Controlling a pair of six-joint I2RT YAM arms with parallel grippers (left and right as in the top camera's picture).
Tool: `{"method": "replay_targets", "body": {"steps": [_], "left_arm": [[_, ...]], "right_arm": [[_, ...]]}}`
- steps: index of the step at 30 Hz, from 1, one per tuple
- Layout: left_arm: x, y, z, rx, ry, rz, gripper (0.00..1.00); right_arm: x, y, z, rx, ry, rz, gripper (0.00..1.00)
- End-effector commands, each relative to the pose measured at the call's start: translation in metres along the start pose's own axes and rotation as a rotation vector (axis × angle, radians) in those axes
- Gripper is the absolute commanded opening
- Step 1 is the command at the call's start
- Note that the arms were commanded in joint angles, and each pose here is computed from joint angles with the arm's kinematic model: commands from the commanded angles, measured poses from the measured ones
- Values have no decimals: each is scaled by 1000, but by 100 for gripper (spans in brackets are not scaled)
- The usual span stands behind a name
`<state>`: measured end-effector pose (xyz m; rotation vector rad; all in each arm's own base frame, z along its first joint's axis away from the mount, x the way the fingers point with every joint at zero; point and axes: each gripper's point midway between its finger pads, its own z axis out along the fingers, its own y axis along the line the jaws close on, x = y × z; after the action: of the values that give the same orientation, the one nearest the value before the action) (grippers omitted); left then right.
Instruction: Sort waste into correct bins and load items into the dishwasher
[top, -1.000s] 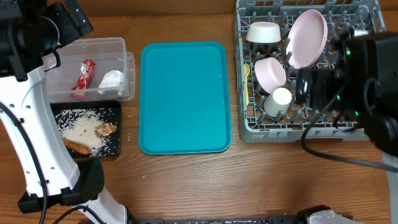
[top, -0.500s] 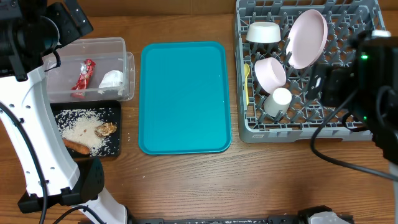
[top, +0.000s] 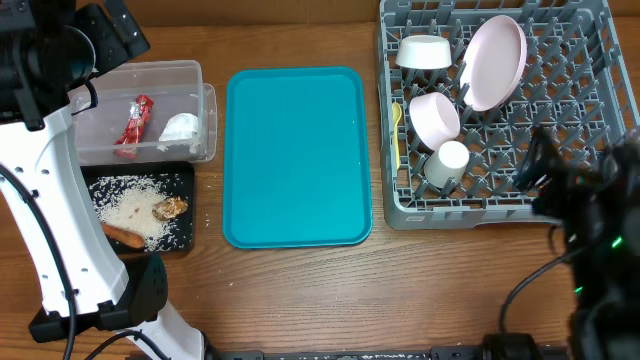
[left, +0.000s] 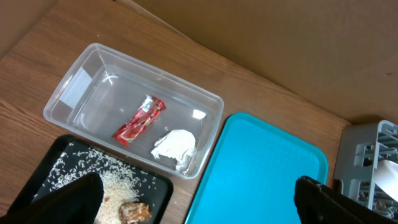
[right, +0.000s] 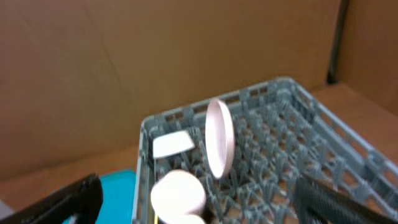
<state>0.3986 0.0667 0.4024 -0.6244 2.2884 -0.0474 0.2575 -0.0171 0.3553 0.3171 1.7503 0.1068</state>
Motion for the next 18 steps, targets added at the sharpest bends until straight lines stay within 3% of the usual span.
{"method": "replay_targets", "body": {"steps": [1,10,18], "left_arm": [[-2,1,3,-11,-3,-13,100],[-2,1,3,-11,-3,-13,100],[-2,1,3,-11,-3,-13,100]], "right_arm": [[42,-10,6,-10,3,1,100],[132,-34,18,-31,-71,9,100],[178,-46,22,-34,-70,9,100]]}}
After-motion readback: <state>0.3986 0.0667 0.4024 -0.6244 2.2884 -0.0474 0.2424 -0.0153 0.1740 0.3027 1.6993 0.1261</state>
